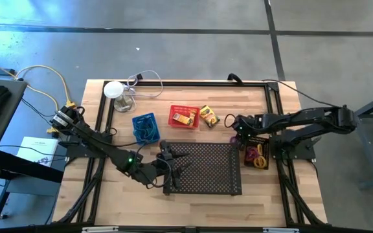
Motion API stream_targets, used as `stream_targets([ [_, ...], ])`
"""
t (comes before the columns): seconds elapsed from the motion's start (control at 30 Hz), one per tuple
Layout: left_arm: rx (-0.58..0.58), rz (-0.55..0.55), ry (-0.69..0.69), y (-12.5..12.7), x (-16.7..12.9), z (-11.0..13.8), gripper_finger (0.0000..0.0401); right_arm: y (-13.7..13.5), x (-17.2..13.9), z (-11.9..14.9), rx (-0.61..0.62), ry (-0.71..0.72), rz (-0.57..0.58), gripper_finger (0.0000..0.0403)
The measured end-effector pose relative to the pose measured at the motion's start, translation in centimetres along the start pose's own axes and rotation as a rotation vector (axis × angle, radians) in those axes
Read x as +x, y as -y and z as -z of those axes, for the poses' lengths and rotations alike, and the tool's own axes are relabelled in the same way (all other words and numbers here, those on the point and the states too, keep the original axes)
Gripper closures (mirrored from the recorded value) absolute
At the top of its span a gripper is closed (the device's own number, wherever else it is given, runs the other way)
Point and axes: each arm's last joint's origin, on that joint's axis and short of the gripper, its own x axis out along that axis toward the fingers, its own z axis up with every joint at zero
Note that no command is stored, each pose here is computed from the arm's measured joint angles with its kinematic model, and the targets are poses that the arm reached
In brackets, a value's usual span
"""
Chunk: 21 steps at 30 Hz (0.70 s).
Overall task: Pick & Place Office Desk Supplies
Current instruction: Put the purple spring keychain into the black bin
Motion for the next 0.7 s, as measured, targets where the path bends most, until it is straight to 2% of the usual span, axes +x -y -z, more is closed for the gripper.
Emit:
stream_targets([
  [0.3, 0.006, -0.001, -0.003, 0.0, 0.0, 0.0, 0.0229, 0.0, 1.1, 0.0, -0.034, -0.051, 0.020, 0.0270],
  [0.43, 0.008, -0.001, -0.004, 0.0, 0.0, 0.1, 0.0229, -0.1, 1.2, 0.0, -0.048, -0.045, 0.017, 0.0307],
  [0.6, 0.008, -0.001, -0.004, 0.0, 0.0, 0.1, 0.0229, -0.1, 1.2, 0.0, -0.064, -0.037, 0.021, 0.0383],
  [0.7, 0.008, -0.001, -0.004, 0.0, 0.0, 0.1, 0.0229, 0.0, 1.1, 0.0, -0.070, -0.031, 0.033, 0.0391],
])
